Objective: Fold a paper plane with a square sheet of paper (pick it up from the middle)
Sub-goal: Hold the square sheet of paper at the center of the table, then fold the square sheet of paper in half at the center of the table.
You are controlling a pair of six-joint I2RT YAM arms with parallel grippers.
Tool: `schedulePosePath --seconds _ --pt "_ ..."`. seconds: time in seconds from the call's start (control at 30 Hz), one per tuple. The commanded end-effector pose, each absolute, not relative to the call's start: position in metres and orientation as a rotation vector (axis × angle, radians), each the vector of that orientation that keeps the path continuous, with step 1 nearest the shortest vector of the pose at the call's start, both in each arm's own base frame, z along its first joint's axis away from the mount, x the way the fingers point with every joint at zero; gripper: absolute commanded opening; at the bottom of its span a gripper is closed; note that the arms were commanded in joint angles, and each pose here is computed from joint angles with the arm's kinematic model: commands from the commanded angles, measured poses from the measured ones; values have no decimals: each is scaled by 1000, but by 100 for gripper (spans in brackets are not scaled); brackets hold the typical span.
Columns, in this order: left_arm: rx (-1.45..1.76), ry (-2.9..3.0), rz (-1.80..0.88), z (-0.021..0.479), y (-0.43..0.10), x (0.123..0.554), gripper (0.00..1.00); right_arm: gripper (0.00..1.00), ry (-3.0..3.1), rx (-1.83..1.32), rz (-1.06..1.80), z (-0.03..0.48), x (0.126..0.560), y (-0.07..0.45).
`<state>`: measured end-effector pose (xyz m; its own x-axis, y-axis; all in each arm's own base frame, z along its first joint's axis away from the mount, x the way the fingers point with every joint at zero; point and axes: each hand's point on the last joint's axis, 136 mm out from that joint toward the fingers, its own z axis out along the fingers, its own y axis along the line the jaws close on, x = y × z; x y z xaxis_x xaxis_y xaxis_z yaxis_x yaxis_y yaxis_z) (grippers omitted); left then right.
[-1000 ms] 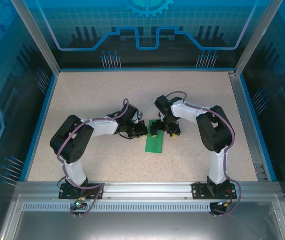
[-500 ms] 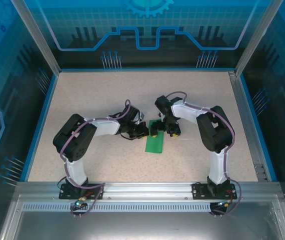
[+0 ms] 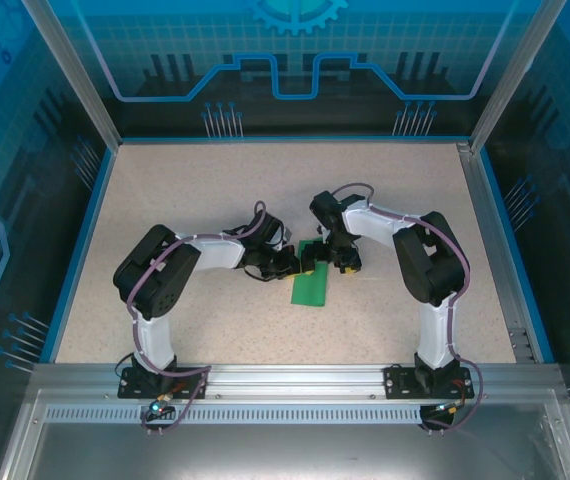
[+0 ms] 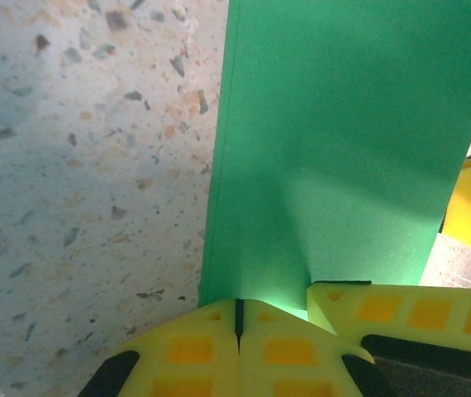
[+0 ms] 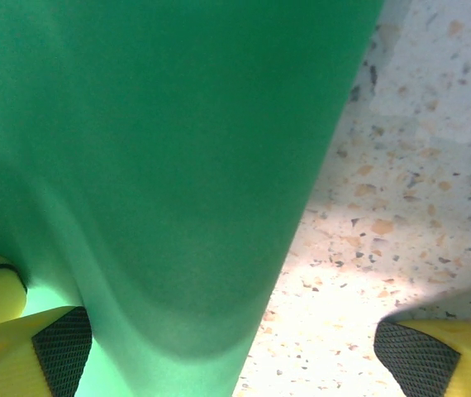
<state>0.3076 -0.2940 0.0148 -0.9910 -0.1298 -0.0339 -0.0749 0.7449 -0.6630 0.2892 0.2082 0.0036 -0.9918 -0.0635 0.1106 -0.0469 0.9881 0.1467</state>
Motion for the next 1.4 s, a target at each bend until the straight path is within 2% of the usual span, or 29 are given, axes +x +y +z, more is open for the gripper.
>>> schedulePosePath --seconds 0.0,0.23,0.37,0.4,0.47,0.53,0.67,0.83,1.03,1.37 --pt "-177 2946 -976 -1 -286 296 0 98 -2892 71 -104 -63 260 192" --pt "-174 2959 -935 -5 -281 293 0 99 -3058 20 -294 -9 291 202" --pt "-168 2964 -931 -7 -282 292 0 96 -3160 -48 -568 37 306 204" --pt "-166 2964 -929 -7 -281 292 0 91 -3173 -61 -639 45 308 204" --pt "-166 2966 -926 -7 -281 291 0 74 -3160 -57 -808 58 309 213" --pt "-159 2966 -924 -7 -282 291 0 56 -3154 -59 -886 64 307 217" --pt "-157 2971 -917 -7 -281 291 0 29 -3116 -39 -1064 71 302 230" --pt "-157 2976 -903 -8 -279 290 0 9 -3101 -29 -1175 73 299 236" --pt "-151 2980 -896 -10 -279 289 0 7 -2998 -7 -1281 59 294 249" --pt "-152 2989 -891 -13 -278 288 0 8 -2977 -84 -1142 11 277 227"
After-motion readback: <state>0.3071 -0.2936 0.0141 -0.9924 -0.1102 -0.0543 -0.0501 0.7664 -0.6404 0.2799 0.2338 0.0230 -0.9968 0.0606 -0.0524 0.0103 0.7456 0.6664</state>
